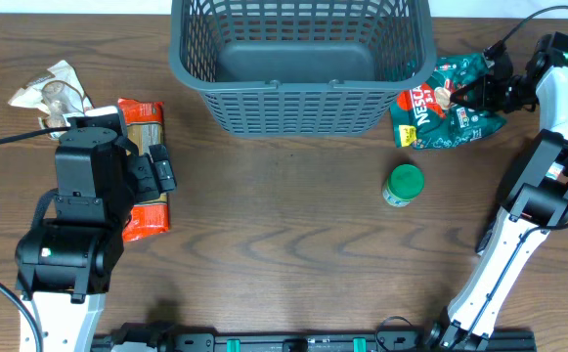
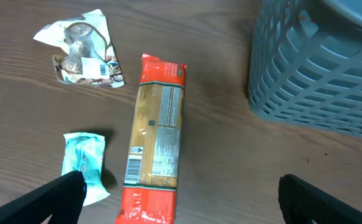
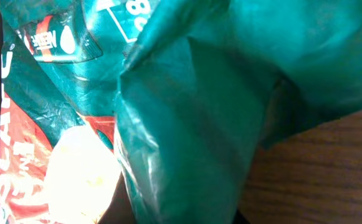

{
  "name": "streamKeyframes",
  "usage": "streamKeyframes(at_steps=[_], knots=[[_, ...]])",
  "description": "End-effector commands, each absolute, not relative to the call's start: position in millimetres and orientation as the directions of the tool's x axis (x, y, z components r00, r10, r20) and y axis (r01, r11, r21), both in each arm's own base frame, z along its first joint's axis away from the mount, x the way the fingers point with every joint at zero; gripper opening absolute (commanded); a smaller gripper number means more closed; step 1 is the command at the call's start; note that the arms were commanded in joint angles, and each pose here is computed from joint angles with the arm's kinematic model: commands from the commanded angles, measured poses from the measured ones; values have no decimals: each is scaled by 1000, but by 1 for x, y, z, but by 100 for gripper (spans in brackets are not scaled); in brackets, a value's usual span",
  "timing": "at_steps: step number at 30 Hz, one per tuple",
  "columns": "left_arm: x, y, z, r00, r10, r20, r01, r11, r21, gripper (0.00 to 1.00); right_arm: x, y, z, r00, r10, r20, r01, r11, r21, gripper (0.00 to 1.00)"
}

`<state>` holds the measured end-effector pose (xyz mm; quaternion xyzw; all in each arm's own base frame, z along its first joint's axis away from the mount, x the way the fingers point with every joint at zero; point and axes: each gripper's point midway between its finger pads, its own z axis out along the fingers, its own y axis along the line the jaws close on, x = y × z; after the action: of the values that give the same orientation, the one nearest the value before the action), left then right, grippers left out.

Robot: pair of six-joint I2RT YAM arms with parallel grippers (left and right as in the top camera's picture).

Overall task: Pack container
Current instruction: 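Lift the Nescafe pouch with the right gripper and carry it over the basket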

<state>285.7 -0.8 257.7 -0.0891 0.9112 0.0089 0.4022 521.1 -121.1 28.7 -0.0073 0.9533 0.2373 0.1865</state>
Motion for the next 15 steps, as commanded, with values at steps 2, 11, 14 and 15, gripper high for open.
streamKeyframes(at_steps=[2, 11, 14, 15], knots=[[287, 2, 266, -646, -160, -746, -179, 982, -55, 99, 508, -118, -8, -965, 128, -229, 11, 891, 454, 1], [287, 2, 265, -647, -160, -746, -179, 982, -55, 99, 509, -141, 42, -942, 190, -277, 76, 924, 375, 1], [287, 2, 265, -647, -160, -746, -179, 982, -55, 98, 510, -151, 76, -925, 182, -333, 77, 949, 304, 1], [287, 2, 265, -647, -160, -746, -179, 982, -55, 99, 510, -153, 86, -919, 178, -351, 75, 955, 288, 1]])
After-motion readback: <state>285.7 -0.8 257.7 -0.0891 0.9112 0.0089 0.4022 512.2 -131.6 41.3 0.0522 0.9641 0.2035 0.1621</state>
